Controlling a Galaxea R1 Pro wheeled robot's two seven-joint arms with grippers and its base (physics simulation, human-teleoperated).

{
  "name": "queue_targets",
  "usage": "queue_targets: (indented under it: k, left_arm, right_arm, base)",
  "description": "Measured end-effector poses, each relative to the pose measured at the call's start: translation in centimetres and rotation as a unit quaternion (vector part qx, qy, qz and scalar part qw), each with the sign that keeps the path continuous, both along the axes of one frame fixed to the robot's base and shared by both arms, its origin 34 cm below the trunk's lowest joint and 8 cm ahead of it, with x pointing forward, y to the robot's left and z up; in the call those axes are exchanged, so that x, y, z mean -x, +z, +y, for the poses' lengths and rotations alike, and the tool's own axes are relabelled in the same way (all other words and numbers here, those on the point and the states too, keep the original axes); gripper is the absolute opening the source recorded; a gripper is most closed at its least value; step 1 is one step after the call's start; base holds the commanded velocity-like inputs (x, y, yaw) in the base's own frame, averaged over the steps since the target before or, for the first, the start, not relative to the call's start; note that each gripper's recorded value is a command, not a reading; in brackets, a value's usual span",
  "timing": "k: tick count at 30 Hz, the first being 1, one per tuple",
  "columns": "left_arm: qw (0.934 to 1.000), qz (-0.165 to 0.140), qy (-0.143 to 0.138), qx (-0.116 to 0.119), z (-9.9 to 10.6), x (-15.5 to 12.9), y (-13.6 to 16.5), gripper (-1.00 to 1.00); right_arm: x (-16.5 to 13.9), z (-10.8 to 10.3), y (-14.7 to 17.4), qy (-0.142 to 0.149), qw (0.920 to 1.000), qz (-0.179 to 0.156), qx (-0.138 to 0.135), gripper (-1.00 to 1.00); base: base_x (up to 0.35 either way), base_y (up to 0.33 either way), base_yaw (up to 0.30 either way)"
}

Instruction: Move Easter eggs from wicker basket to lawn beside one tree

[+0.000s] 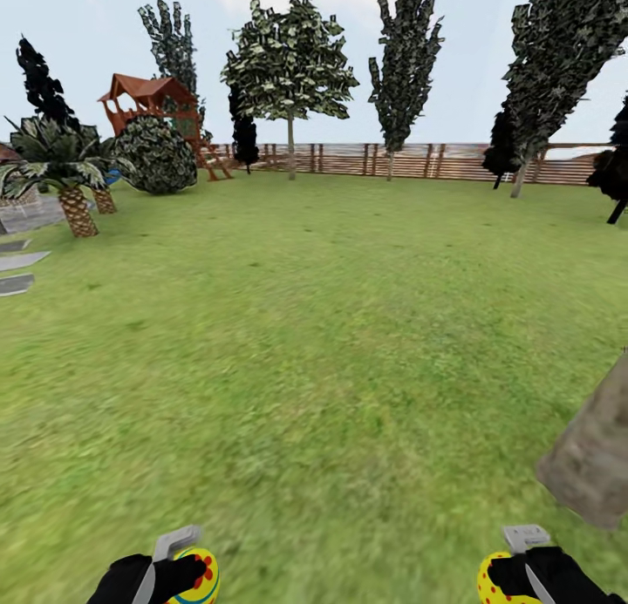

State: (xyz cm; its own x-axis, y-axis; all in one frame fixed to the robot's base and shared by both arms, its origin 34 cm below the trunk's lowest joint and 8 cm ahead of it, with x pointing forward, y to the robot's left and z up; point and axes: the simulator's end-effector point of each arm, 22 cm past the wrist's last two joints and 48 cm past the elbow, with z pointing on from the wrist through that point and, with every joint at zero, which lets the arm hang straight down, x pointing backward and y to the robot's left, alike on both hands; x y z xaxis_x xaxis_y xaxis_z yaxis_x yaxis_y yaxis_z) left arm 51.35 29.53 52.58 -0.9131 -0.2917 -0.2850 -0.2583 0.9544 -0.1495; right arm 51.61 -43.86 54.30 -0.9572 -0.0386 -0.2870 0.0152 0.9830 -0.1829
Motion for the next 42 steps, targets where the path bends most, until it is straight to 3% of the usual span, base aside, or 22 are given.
queue_targets:
  k: [2, 4, 14, 25, 42]
  left_arm:
    - [1.0000, 0.001, 0.000, 0.000, 0.0, 0.1, -0.1, -1.00]
    - [0.9999, 0.007, -0.004, 0.010, -1.5, 0.5, -0.5, -1.00]
    - [0.9999, 0.008, -0.001, 0.011, -1.4, 0.6, -0.5, -1.00]
    - [0.9999, 0.009, -0.004, 0.010, -1.5, 0.6, -0.6, -1.00]
    - [0.9999, 0.009, -0.002, 0.011, -1.4, 0.6, -0.6, -1.00]
  right_arm:
    - [0.0, 0.1, -0.1, 0.000, 1.0000, 0.001, 0.000, -1.00]
    - [0.1, 0.1, -0.1, 0.001, 1.0000, 0.002, 0.000, -1.00]
    - [0.1, 0.2, -0.2, 0.000, 1.0000, 0.002, -0.001, -1.00]
    - [0.0, 0.2, -0.2, 0.000, 1.0000, 0.002, -0.001, -1.00]
    - [0.0, 0.3, -0.2, 0.000, 1.0000, 0.002, -0.002, -1.00]
  base:
    - [0.045, -0.186, -0.251]
    - [0.118, -0.305, -0.193]
    - [0.165, -0.278, -0.011]
    - [-0.239, -0.194, 0.000]
    - [-0.006, -0.337, 0.000]
